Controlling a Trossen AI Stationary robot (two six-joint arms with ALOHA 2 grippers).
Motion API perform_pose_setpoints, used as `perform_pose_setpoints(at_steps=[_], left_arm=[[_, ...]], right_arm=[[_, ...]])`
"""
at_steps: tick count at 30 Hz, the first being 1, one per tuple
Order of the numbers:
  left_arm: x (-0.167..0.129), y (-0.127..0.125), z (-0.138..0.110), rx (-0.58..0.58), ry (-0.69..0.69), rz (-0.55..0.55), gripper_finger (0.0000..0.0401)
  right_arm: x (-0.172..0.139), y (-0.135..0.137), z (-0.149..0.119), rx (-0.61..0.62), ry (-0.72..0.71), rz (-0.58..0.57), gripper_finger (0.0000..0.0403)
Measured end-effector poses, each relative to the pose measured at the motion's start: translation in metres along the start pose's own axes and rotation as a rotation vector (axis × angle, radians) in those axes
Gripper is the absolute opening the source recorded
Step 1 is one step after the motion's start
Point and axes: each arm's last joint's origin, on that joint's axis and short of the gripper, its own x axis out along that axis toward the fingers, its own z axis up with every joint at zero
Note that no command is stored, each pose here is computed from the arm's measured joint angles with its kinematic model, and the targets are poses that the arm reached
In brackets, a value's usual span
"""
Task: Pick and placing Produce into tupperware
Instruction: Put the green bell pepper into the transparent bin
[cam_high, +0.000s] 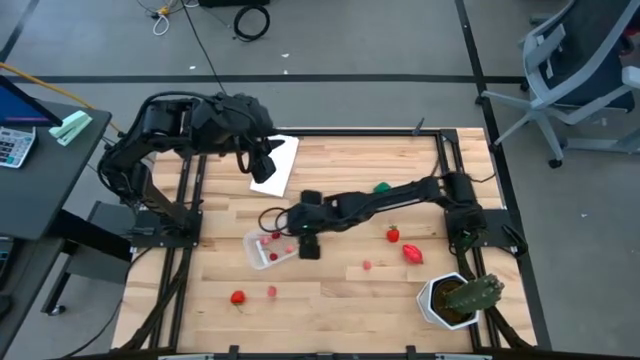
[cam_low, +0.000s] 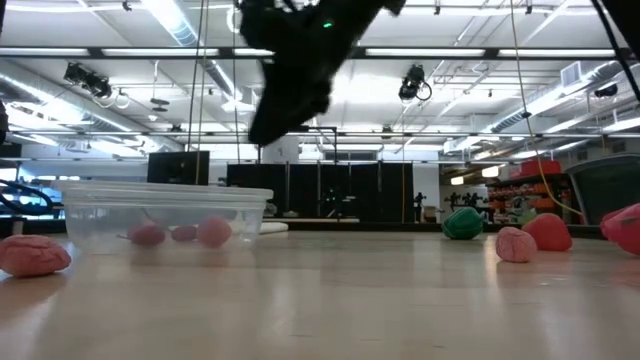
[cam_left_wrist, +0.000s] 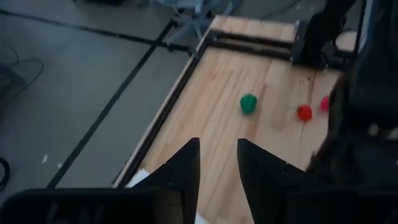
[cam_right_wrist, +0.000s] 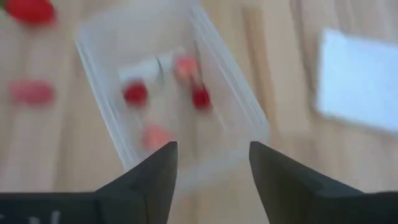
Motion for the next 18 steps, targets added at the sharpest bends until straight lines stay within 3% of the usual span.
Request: perform_pose_setpoints(at_steps=[7,11,18], left_arm=[[0.000,0.000,-0.002,0.003,0.020,0.003,0.0114],[0.000,0.000,-0.002,0.005,0.020,0.003,0.0110],[0.000,0.000,-0.003,0.009,0.029,0.004,0.0111]], right_arm=[[-0.066,-0.012,-0.022,-0.054,0.281,-0.086,0.0196],[-0.101,-0.017,-0.031,-0.145,0.353,-0.181,0.0202],[-0.118,-0.021,-0.049,-0.158,0.494,-0.224,0.0239]])
